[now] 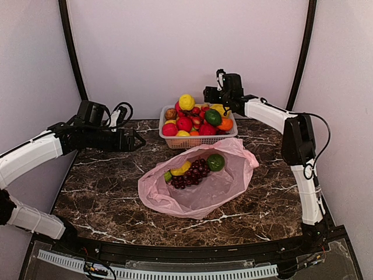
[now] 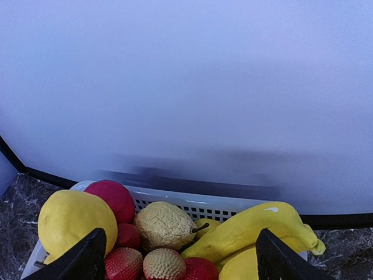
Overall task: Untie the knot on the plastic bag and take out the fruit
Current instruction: Place the fake fruit in the bin, then reach into the gripper in the takeout bag.
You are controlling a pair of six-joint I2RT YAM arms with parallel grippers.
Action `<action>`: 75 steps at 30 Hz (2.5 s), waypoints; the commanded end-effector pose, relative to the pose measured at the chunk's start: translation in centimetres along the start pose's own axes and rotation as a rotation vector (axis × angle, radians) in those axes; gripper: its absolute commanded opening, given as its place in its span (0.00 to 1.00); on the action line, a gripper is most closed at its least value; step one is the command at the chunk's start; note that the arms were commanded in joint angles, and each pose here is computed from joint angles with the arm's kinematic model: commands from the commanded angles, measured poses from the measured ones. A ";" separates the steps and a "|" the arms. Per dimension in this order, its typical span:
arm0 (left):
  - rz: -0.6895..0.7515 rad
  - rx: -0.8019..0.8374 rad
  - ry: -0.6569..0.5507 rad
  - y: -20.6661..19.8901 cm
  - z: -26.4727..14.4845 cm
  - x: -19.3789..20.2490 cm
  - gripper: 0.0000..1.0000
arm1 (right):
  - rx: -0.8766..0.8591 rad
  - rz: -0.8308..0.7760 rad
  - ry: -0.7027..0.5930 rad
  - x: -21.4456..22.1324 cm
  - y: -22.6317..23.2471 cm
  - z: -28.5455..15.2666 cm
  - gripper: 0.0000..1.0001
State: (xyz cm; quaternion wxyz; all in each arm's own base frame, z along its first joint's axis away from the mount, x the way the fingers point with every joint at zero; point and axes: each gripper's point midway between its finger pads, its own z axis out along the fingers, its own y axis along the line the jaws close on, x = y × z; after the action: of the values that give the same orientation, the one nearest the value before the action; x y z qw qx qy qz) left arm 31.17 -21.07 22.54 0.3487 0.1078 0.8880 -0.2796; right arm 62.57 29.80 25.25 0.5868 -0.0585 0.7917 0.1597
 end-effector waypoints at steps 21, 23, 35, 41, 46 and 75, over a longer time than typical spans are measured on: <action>0.213 0.199 0.128 -6.3 1.2 7.0 0.99 | -0.534 -0.210 0.231 2.0 14.3 -27.5 0.99; 0.222 0.228 0.109 -7.2 1.1 6.4 0.99 | -0.563 -0.177 0.260 3.0 15.2 -29.0 0.99; 0.287 0.304 0.082 -11.0 1.5 4.5 0.99 | -0.613 -0.130 0.381 6.5 19.3 -34.7 0.96; 0.315 0.284 0.131 -11.5 3.2 5.1 0.99 | -0.611 -0.111 0.440 8.3 20.5 -36.3 0.94; 0.340 0.284 0.146 -12.1 4.0 5.6 0.93 | -0.607 -0.067 0.446 9.7 21.6 -36.2 0.91; 0.264 0.259 -0.016 -11.9 2.7 3.1 0.01 | -0.254 0.118 0.683 21.2 22.9 -33.4 0.60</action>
State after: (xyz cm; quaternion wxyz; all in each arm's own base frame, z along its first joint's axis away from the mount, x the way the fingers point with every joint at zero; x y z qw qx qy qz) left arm 26.16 -32.40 22.38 0.3553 0.2678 0.8347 -0.3245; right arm 18.98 42.23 17.68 0.2802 -0.1858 0.9075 0.2518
